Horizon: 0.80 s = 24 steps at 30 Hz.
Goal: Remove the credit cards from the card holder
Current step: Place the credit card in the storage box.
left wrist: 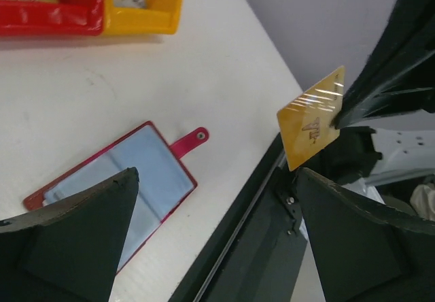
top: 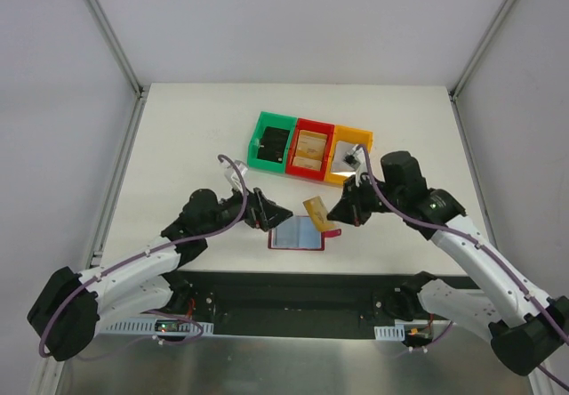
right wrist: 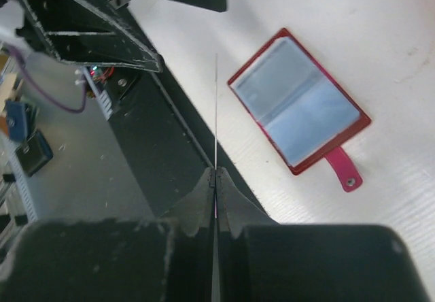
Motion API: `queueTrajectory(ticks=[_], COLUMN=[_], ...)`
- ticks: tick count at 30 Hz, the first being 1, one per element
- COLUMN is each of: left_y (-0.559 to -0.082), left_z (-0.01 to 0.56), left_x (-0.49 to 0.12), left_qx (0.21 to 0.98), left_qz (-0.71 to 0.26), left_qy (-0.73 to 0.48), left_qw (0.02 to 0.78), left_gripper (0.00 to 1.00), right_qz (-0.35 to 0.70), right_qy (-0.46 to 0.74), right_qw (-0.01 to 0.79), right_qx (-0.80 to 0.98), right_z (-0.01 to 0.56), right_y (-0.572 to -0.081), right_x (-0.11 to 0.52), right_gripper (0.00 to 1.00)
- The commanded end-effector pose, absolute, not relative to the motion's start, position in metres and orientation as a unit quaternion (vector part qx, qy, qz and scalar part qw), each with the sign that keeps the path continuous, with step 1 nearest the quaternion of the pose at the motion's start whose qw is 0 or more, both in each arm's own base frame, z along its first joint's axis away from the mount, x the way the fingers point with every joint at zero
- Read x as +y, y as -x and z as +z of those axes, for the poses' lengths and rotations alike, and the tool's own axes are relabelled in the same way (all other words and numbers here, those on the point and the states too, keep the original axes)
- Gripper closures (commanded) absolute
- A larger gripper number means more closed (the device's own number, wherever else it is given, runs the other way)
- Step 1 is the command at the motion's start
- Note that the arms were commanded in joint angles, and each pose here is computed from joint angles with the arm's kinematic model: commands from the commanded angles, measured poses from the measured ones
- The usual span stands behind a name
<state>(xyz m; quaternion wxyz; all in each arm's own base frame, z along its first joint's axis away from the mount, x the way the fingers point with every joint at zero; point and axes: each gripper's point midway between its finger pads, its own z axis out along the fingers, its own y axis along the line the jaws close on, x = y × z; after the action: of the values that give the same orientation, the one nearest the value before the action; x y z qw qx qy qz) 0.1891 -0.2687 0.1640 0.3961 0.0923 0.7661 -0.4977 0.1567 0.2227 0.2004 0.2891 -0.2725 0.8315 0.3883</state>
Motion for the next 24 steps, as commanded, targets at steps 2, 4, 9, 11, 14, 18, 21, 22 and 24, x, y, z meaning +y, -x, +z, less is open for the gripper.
queueTrajectory(ticks=[2,4,9,11,14,18,21,22,24], left_y=[-0.151,-0.143,-0.127,-0.124,-0.121,-0.116,-0.112,-0.112,-0.112], left_z=[0.218,0.226,0.247,0.25,0.255,0.259,0.257,0.257,0.255], left_x=[-0.287,-0.287,-0.285,-0.286,-0.287,-0.291,-0.296,-0.297,-0.299], left_qx=[0.655,0.632,0.581,0.574,0.561,0.55,0.547,0.548,0.55], left_qz=[-0.624,-0.645,-0.681,-0.686,-0.695,-0.708,-0.716,-0.718,-0.719], left_qy=[-0.185,-0.194,-0.224,-0.23,-0.238,-0.256,-0.27,-0.271,-0.271], left_qw=[0.384,0.382,0.385,0.384,0.381,0.362,0.338,0.333,0.326], left_gripper=[0.01,0.01,0.01,0.01,0.01,0.08,0.18,0.21,0.27], right_qz=[0.468,0.48,0.498,0.503,0.509,0.507,0.509,0.509,0.511], right_qy=[0.369,0.385,0.395,0.396,0.396,0.398,0.398,0.397,0.398], right_qw=[0.231,0.216,0.189,0.186,0.179,0.176,0.179,0.178,0.179], right_qx=[0.769,0.758,0.748,0.746,0.743,0.744,0.742,0.742,0.741], right_z=[0.239,0.247,0.249,0.248,0.246,0.242,0.242,0.242,0.242], right_y=[-0.114,-0.104,-0.092,-0.09,-0.088,-0.087,-0.089,-0.089,-0.089], right_x=[0.237,0.238,0.241,0.243,0.247,0.25,0.253,0.254,0.255], right_gripper=[1.0,1.0,1.0,1.0,1.0,1.0,1.0,1.0,1.0])
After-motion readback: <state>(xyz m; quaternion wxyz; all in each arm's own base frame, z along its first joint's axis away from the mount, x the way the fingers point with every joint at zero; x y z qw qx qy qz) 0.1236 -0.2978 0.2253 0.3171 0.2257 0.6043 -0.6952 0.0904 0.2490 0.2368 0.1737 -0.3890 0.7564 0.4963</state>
